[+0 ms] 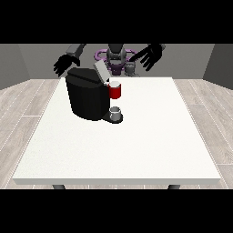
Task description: Insert the coffee pod into the coffee machine and close the lid
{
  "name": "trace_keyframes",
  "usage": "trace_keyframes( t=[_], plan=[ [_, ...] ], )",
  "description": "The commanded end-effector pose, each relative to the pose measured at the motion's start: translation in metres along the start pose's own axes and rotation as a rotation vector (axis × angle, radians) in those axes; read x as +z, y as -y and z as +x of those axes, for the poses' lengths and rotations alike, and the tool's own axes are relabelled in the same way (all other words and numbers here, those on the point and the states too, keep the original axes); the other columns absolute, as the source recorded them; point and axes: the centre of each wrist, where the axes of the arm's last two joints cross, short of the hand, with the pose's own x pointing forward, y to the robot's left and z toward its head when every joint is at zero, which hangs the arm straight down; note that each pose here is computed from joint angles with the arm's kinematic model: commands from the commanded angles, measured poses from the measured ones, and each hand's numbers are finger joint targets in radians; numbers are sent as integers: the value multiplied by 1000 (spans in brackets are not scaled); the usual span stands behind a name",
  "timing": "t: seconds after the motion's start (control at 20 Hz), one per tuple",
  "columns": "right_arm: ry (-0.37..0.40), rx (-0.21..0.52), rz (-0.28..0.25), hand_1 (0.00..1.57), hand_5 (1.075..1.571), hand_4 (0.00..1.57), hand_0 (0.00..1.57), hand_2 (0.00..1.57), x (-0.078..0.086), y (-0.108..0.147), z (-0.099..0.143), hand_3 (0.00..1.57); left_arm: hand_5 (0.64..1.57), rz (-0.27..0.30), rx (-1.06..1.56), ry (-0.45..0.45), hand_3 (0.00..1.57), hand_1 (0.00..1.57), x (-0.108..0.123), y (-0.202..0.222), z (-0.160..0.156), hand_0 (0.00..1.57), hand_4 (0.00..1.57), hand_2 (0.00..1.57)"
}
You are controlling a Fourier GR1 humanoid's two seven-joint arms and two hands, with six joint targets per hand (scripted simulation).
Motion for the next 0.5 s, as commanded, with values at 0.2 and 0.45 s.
trace_keyframes(
  t=[0.2,0.45],
  plan=[
    [-69,106,22,0,1571,366,0,0,18,19,-7,0,1571,-24,361,-94,0,0,44,88,-70,0,0,0],
    [-8,74,118,0,1571,257,0,0,10,10,17,0,1571,-9,492,-171,0,0,73,113,-99,0,215,0]
  ],
)
